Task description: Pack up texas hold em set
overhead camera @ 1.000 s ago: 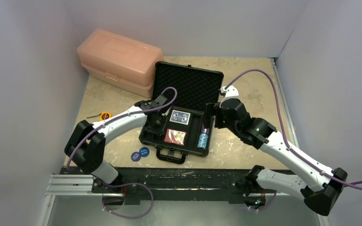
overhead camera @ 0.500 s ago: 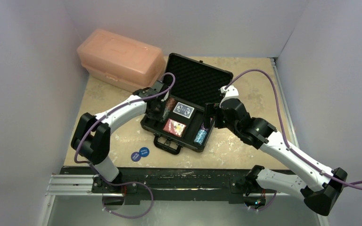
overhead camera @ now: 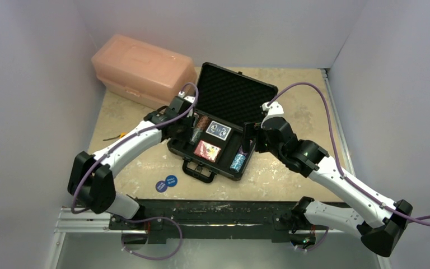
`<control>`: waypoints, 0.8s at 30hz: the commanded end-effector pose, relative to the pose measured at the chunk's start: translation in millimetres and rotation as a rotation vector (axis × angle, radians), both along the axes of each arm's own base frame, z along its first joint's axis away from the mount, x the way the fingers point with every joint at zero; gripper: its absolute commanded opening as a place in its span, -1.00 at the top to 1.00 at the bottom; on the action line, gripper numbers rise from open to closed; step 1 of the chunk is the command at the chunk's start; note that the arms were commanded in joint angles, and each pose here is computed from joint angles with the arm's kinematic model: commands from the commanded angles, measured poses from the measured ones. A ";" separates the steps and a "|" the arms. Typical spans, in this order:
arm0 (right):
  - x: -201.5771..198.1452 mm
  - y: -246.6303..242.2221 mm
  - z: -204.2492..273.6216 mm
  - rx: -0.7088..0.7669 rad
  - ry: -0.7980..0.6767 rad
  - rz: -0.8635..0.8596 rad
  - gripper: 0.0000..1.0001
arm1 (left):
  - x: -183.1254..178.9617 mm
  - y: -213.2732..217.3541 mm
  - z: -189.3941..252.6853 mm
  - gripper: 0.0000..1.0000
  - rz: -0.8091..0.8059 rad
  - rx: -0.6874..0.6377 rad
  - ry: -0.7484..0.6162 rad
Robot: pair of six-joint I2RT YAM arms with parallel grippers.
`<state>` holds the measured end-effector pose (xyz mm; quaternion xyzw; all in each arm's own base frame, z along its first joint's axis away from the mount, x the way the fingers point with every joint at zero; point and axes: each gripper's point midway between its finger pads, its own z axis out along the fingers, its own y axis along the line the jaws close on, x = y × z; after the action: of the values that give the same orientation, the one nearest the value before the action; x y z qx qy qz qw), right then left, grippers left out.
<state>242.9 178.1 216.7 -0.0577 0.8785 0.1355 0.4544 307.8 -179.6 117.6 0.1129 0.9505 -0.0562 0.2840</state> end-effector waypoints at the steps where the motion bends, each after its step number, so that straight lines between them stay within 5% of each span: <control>1: 3.9 5.9 11.5 0.032 -0.030 0.013 -0.98 | -13.7 15.1 19.3 0.10 0.045 -0.007 -0.058; 9: 2.6 8.2 8.2 0.041 -0.022 0.023 -0.98 | -57.2 41.1 13.4 -0.28 0.109 0.012 -0.017; 24: -3.9 11.0 2.2 0.065 0.005 0.039 -0.98 | -125.0 60.0 -24.5 -0.45 0.252 0.067 0.149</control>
<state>238.7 186.1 213.5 -0.0657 0.8796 0.1567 0.4444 197.7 -128.8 98.8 0.0361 0.9742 -0.0174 0.2222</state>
